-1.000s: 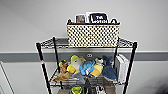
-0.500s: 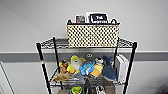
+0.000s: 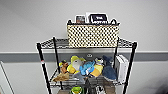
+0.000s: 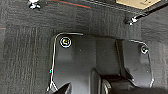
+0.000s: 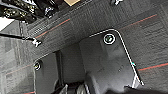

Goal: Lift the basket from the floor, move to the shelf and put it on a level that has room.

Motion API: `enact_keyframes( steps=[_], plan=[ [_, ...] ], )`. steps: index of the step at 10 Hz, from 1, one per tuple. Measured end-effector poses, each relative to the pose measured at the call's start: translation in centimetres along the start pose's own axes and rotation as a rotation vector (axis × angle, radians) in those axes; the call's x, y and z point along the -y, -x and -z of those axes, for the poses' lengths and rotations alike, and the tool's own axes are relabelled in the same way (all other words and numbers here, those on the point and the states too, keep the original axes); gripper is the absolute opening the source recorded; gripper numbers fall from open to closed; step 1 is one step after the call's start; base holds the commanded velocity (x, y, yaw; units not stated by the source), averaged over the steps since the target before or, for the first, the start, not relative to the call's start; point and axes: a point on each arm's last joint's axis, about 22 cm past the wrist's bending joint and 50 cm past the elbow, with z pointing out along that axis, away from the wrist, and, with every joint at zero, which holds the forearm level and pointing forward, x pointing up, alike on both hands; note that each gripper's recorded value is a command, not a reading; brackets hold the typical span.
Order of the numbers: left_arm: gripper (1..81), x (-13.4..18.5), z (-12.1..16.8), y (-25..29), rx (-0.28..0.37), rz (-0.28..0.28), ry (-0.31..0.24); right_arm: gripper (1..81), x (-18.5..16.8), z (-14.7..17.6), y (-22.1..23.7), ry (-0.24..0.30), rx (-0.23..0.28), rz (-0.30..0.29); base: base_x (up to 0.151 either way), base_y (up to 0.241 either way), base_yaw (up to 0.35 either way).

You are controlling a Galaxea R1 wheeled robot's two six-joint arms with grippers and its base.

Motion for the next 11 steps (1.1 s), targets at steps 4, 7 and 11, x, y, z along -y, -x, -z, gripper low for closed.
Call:
enact_keyframes(
  steps=[4, 7, 11],
  plan=[
    [81.1, -0.4, -1.8, 2.9, 0.016, -0.031, -0.020, 81.1, -1.9, -2.0, 1.9, 0.087, -0.024, 0.018, 0.000, 0.000, 0.000],
    [81.1, 1.0, -2.5, 4.3, -0.001, -0.066, -0.064, 81.1, 0.1, -4.4, 7.1, 0.095, -0.014, 0.023, 0.000, 0.000, 0.000],
    [81.1, -2.3, -4.8, 6.0, -0.028, -0.099, -0.056, 81.1, -1.4, -4.6, 10.0, 0.142, -0.017, 0.032, 0.000, 0.000, 0.000]
  ],
)
